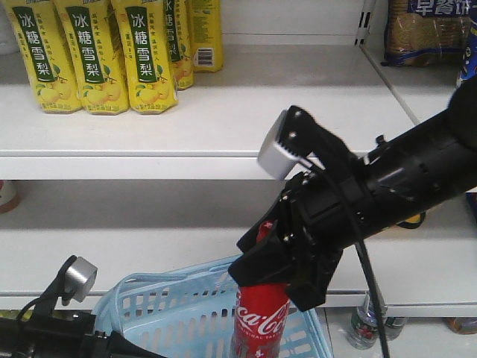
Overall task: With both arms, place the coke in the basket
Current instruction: 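Open the right gripper to drop the bottle into the basket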
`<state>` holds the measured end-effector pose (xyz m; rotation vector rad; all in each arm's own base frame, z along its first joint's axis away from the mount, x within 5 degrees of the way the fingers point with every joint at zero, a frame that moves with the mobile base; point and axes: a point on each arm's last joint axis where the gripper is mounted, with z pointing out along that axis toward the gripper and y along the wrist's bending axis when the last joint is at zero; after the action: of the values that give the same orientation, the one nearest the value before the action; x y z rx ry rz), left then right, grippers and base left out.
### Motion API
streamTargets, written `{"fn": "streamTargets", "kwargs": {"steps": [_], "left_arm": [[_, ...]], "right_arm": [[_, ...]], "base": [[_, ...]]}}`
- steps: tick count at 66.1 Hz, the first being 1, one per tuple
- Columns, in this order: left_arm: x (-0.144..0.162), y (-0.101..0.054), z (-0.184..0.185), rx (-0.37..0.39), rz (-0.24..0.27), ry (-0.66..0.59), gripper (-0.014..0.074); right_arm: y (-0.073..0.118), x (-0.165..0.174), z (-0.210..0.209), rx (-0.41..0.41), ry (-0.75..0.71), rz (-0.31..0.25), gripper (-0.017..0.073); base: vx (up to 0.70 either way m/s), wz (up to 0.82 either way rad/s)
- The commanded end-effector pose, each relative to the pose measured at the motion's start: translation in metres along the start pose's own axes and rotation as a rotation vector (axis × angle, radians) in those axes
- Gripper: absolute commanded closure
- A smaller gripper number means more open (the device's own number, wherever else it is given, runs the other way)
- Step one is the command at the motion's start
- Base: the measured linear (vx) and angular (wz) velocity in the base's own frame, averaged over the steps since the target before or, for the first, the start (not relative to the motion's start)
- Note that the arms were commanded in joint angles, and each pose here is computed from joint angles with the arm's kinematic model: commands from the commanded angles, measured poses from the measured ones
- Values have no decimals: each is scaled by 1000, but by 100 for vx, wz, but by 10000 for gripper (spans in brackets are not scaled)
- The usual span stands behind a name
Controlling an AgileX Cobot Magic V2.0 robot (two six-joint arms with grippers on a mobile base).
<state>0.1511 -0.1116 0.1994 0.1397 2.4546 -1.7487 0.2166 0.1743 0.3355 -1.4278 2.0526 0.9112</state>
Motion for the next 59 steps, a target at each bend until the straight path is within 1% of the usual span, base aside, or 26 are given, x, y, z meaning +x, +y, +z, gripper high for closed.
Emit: {"fn": "streamTargets", "kwargs": {"steps": [1,10,17,24,31,37,44,52,59], "left_arm": [[-6,-15,-2,88,27,-48,600],[-6,-15,-2,88,27,-48,600],[-6,-15,-2,88,27,-48,600],[-6,-15,-2,88,27,-48,600],[-6,-15,-2,88,27,-48,600],[-6,-15,-2,88,27,-48,600],[-6,-15,-2,88,27,-48,600],[-6,-15,-2,88,27,-48,600],[-6,-15,-2,88,27,-48,600]], "right_arm": [[1,-10,5,-6,-21,17,561],[-11,-1,29,-12,96,67,559],[-20,5,49,-19,166,89,551],[-23,10,67,-41,224,99,531],[-24,15,79,-51,277,87,496],[-23,18,86,-65,321,102,447],[-23,19,87,-62,333,118,362],[-21,18,84,-65,332,118,252],[-19,19,83,-88,344,122,183]], "base": [[0,0],[0,0],[0,0],[0,0],[0,0],[0,0],[0,0],[0,0],[0,0]]}}
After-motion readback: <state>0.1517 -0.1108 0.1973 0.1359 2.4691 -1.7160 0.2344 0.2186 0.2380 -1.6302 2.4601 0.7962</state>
